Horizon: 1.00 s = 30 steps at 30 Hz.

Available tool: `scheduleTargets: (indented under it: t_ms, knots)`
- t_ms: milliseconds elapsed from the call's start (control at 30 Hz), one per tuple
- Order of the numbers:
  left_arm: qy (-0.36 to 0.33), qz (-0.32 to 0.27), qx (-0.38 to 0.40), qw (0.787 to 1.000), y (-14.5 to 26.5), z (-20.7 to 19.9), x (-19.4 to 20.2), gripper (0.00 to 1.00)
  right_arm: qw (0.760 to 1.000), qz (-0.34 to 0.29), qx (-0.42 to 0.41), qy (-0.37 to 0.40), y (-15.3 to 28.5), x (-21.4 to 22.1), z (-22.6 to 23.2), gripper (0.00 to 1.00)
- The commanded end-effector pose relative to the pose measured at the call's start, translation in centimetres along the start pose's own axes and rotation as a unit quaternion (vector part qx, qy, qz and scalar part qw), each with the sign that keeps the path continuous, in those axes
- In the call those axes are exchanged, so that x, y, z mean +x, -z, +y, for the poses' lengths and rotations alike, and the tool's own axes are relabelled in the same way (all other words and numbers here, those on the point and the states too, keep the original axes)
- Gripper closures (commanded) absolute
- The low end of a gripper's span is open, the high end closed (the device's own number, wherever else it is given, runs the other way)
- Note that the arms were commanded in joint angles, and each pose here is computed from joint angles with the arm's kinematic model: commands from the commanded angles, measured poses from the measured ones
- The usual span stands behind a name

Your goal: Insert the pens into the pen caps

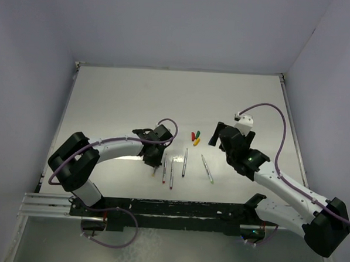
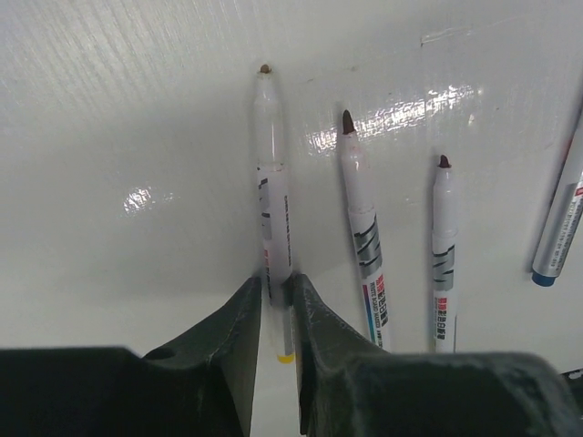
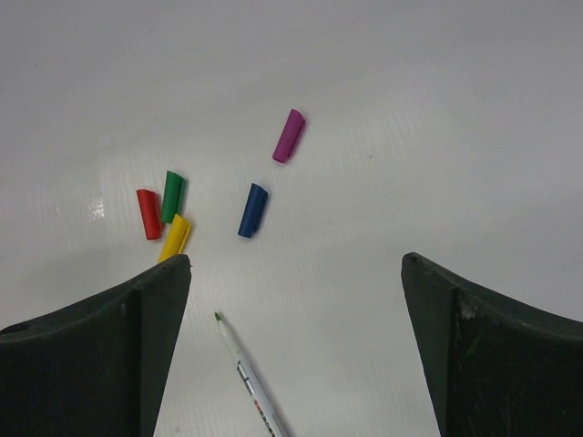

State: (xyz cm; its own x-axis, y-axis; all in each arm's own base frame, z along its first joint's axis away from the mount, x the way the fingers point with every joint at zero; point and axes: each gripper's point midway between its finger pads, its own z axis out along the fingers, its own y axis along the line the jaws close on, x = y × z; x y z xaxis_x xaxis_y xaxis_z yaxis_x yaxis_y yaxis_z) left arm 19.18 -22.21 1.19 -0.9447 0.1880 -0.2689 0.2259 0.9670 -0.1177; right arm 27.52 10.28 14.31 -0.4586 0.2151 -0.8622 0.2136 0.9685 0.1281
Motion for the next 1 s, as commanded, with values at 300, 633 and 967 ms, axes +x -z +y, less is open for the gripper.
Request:
scheduleTargets:
  t_ms: [300,633,967]
  knots:
    - [0.0,0.078,-0.057,0.995,-3.6,3.0,4.8,1.0,0.999,-0.032,0.008,-0.018,0.3,-1.6,-0.4,0.3]
    - [0.01,-0.093,-0.038,0.995,3.4,2.6,-1.6,1.0,1.0,-0.017,-0.016,-0.003,-0.7,-1.0,1.5,0.63]
    - [0.033,-0.216,0.019,0.976,9.5,2.8,-3.4,1.0,0.996,0.059,-0.057,0.027,-3.8,2.0,6.5,0.69]
